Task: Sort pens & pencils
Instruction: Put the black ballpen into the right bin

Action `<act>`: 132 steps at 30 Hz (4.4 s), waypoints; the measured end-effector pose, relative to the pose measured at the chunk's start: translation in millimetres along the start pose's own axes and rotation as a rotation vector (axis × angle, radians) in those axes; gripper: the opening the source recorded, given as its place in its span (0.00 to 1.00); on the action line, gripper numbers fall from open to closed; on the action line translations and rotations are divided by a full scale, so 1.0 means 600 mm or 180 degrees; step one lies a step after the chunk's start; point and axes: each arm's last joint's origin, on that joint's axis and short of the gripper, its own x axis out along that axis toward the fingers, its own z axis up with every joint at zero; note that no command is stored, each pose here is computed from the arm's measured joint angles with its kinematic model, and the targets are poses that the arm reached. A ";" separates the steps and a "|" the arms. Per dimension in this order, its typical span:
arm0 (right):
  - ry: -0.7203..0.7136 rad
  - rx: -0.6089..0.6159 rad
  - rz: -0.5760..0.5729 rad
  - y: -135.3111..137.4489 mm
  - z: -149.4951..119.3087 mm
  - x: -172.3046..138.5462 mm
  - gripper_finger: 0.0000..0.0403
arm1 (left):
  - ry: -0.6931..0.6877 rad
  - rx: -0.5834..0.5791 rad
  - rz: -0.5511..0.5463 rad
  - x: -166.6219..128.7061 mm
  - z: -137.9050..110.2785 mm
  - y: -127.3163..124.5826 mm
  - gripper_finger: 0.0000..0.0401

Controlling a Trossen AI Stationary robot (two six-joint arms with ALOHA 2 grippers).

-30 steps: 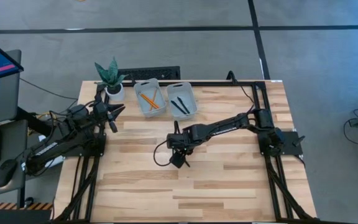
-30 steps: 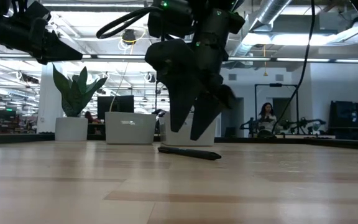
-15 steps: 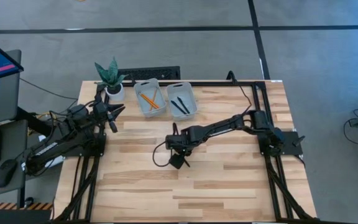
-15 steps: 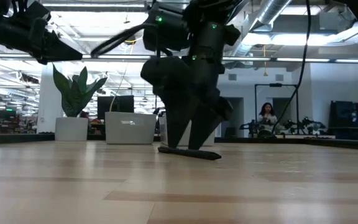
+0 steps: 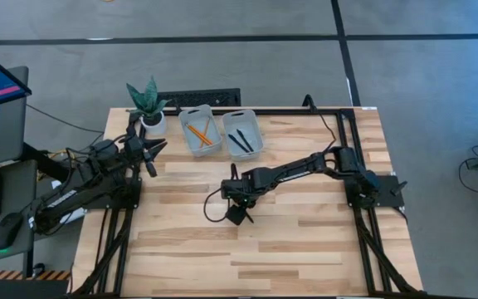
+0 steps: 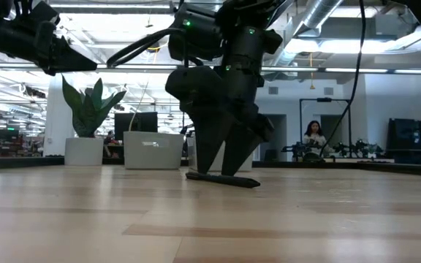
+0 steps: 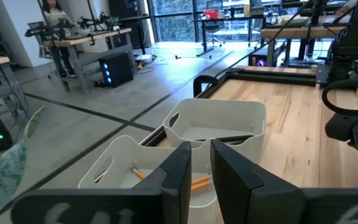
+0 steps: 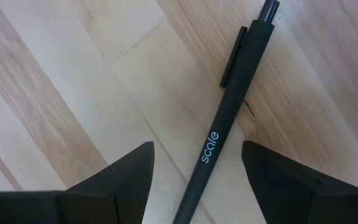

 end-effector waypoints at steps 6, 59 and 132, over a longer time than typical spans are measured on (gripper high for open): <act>0.0001 0.0004 -0.0005 0.000 0.000 0.000 0.67 | 0.0001 0.0000 0.0002 0.000 0.000 0.000 0.13; 0.0250 0.0159 -0.0118 -0.009 -0.010 0.001 0.35 | 0.0007 -0.0006 0.0007 0.000 0.000 0.000 0.13; 0.0126 0.0290 -0.0584 -0.033 -0.005 -0.004 0.16 | 0.0027 0.0024 -0.0006 0.000 -0.001 0.000 0.13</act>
